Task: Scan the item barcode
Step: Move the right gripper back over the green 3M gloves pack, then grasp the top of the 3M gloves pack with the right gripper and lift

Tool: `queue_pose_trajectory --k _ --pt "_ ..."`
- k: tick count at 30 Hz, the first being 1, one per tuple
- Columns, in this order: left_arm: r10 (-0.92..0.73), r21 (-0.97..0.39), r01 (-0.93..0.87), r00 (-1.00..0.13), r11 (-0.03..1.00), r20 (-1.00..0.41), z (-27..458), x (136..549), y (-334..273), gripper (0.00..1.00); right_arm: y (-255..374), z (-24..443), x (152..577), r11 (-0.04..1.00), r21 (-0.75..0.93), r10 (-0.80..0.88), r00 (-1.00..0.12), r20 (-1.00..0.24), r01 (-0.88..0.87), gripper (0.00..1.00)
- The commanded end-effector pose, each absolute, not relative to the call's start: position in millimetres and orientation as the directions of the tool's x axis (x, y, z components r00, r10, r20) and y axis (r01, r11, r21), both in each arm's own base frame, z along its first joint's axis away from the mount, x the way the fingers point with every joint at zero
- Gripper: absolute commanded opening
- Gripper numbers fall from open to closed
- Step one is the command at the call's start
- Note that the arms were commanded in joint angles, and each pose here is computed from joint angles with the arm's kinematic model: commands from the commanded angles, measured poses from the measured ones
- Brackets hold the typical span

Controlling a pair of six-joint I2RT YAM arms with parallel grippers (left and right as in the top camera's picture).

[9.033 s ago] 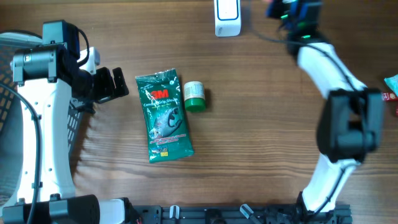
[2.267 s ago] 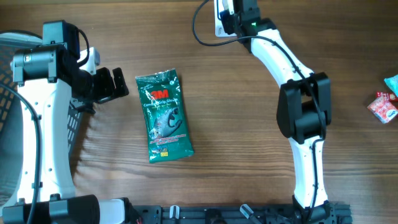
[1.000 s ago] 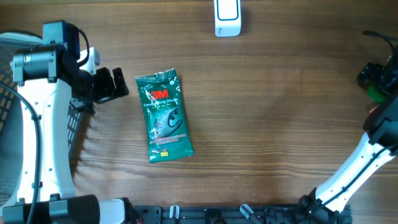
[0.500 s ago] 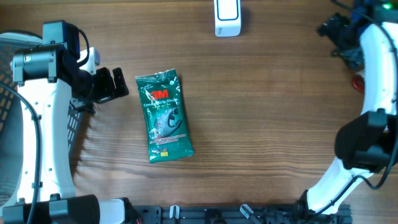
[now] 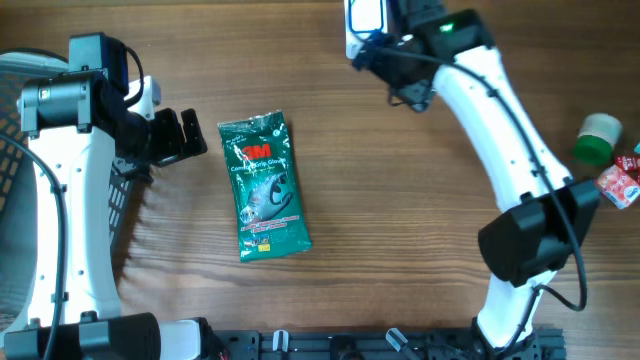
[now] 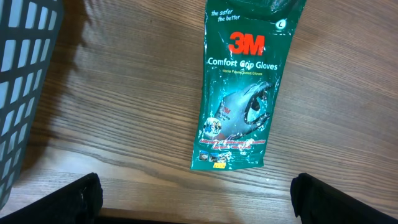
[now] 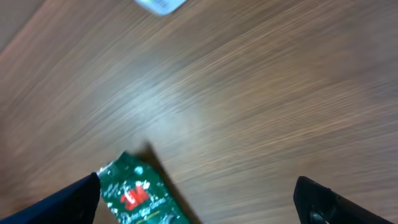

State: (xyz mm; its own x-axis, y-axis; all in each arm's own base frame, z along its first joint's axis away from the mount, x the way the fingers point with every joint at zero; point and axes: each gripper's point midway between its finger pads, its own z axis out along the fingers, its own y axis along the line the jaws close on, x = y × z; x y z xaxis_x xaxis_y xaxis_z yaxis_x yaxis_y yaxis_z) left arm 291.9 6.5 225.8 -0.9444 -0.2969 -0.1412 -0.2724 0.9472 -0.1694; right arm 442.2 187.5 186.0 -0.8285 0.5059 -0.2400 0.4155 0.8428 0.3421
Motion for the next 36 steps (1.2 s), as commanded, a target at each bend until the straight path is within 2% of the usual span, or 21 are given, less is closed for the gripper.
queue_pose_trajectory --k 1,8,11,14,18,22,24,26,29,36 --pt "-0.28 -0.176 -0.253 -0.947 0.951 -0.157 229.9 290.6 5.8 1.0 207.8 160.2 437.8 0.859 0.311 0.479 -0.853 -0.207 0.407 1.0" --pt "-0.28 -0.176 -0.253 -0.947 0.951 -0.157 229.9 290.6 5.8 1.0 216.4 134.4 414.8 0.917 0.213 0.372 -0.916 -0.148 0.338 1.0" --pt "-0.28 -0.176 -0.253 -0.947 0.951 -0.157 229.9 290.6 5.8 1.0 230.7 135.4 409.8 0.947 0.235 0.259 -0.954 -0.147 0.221 1.0" --pt "-0.278 -0.135 -0.258 -0.946 0.957 -0.165 229.0 290.0 13.2 1.0 259.6 137.5 397.8 0.956 0.292 0.056 -0.987 -0.148 0.011 1.0" --pt "-0.278 -0.133 -0.258 -0.946 0.957 -0.165 228.9 289.9 13.5 1.0 304.3 129.1 392.6 0.903 0.381 -0.135 -0.973 -0.187 -0.199 1.0" --pt "-0.278 -0.133 -0.258 -0.946 0.957 -0.165 228.9 289.9 13.5 1.0 335.7 69.8 388.8 0.905 0.339 -0.214 -0.964 -0.158 -0.256 1.0" --pt "-0.278 -0.133 -0.258 -0.946 0.957 -0.165 228.9 289.9 13.5 1.0 335.9 28.6 382.1 0.929 0.264 -0.238 -0.965 -0.109 -0.259 1.0" --pt "-0.278 -0.133 -0.258 -0.946 0.957 -0.165 228.9 289.9 13.5 1.0 339.6 0.1 367.2 0.93 0.263 -0.258 -0.966 -0.032 -0.257 0.99" --pt "-0.278 -0.133 -0.258 -0.946 0.957 -0.165 228.9 289.9 13.5 1.0 350.7 -16.8 345.5 0.908 0.306 -0.312 -0.949 0.04 -0.286 0.8" --pt "-0.278 -0.133 -0.258 -0.946 0.957 -0.165 228.9 289.9 13.5 1.0 366.4 -19.3 312.9 0.908 0.275 -0.351 -0.932 0.084 -0.317 0.78"
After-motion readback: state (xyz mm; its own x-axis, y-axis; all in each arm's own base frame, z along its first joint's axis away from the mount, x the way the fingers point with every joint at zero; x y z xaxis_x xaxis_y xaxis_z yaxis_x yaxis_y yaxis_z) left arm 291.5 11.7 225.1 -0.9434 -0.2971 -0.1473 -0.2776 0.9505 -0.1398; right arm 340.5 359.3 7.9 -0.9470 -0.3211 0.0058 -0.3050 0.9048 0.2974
